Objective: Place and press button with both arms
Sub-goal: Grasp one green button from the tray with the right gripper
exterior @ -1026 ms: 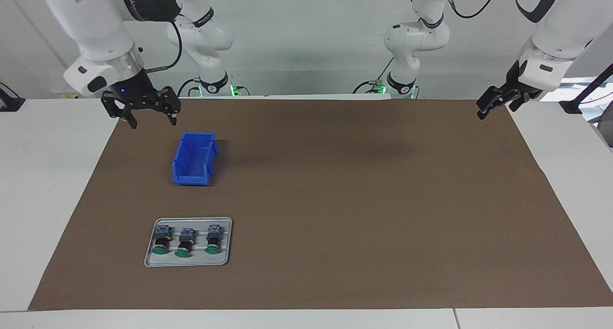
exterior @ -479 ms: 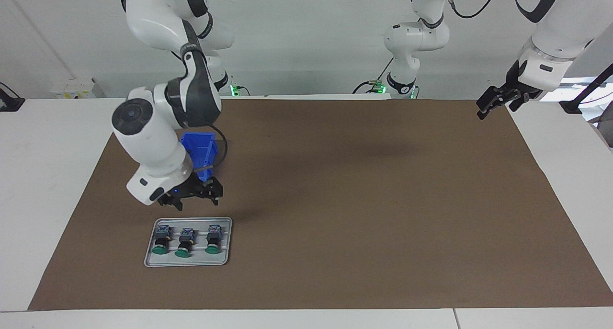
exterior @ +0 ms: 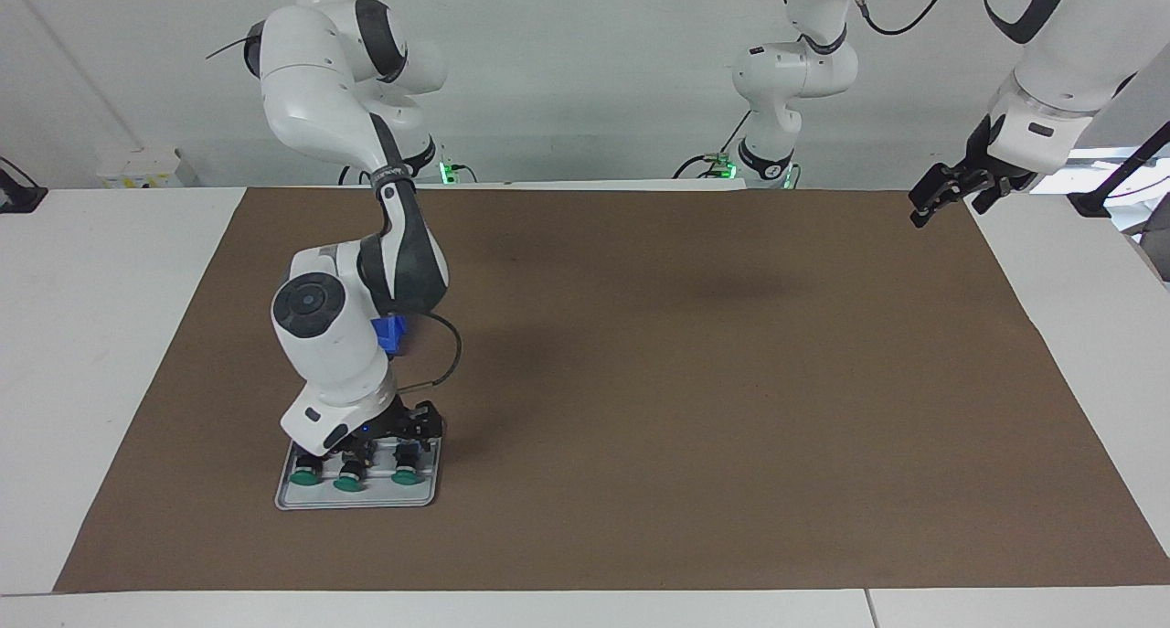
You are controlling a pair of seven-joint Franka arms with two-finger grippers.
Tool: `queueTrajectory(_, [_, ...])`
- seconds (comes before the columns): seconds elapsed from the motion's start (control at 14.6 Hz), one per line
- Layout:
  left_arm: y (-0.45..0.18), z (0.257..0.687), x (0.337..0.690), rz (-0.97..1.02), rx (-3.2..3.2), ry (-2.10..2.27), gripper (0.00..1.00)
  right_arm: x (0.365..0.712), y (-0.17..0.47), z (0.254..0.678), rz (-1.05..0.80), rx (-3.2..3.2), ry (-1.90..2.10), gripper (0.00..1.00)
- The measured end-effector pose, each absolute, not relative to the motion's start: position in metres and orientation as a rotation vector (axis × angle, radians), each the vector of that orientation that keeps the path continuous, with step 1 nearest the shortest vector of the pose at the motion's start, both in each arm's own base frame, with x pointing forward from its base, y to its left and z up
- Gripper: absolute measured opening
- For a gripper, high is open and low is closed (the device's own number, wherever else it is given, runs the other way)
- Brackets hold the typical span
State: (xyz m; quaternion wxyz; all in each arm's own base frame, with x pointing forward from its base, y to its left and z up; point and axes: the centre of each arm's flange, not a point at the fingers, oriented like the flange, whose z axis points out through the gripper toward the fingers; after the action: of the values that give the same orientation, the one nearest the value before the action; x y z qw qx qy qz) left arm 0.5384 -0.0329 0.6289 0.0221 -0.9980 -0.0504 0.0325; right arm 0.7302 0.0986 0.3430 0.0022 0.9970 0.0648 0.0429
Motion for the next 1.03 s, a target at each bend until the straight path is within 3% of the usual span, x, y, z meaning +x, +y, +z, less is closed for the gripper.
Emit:
queueTrajectory(0.07, [-0.033, 0.629, 0.538, 0.101, -3.092, -0.155, 1.00, 0.729, 0.099, 0.339, 0.136, 3.129, 0.205, 0.93])
queueTrajectory(0.62, [-0.031, 0.629, 0.539, 0.101, -3.092, -0.155, 1.00, 0.717, 0.104, 0.300, 0.154, 3.137, 0.225, 0.86])
queueTrajectory(1.03, [-0.030, 0.629, 0.540, 0.082, -3.094, -0.158, 1.00, 0.711, 0.096, 0.287, 0.119, 3.137, 0.212, 0.65])
